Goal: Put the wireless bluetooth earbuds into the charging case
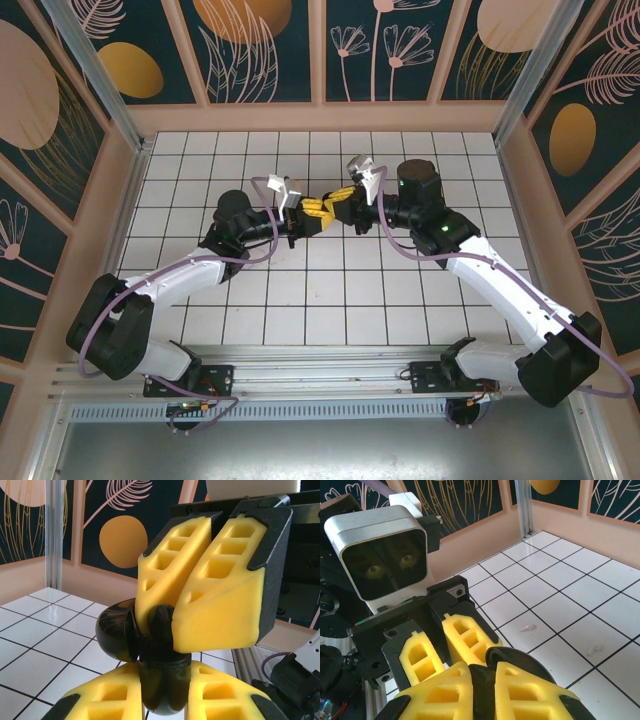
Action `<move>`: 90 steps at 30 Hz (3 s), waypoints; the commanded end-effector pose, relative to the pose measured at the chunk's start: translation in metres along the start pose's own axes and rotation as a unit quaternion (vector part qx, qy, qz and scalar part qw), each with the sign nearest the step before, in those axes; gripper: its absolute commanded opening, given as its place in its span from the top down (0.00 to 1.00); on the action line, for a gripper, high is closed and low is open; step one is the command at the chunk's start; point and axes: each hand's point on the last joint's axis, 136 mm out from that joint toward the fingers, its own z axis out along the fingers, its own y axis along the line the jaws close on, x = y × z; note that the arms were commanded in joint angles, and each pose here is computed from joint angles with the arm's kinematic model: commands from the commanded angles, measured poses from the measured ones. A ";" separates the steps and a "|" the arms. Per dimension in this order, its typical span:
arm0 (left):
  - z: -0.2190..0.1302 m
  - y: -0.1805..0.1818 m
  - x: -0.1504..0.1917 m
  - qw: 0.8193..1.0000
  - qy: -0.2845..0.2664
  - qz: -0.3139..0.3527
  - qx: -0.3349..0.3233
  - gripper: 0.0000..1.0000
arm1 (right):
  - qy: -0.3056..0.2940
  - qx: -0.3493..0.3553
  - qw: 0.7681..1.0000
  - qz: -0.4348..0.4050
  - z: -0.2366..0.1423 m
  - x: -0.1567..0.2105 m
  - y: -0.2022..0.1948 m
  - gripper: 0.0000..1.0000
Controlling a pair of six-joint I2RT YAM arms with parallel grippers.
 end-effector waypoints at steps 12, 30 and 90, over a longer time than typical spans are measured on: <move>-0.003 -0.017 -0.028 0.999 -0.036 0.029 0.023 1.00 | -0.005 -0.025 0.999 0.028 -0.002 0.001 0.003 0.69; -0.003 -0.017 -0.025 0.999 -0.034 0.024 0.024 1.00 | -0.022 0.018 0.999 0.046 -0.009 -0.038 -0.006 0.48; -0.030 0.016 0.054 0.994 0.046 -0.007 -0.099 1.00 | 0.192 0.294 0.818 0.455 0.022 0.206 -0.245 0.70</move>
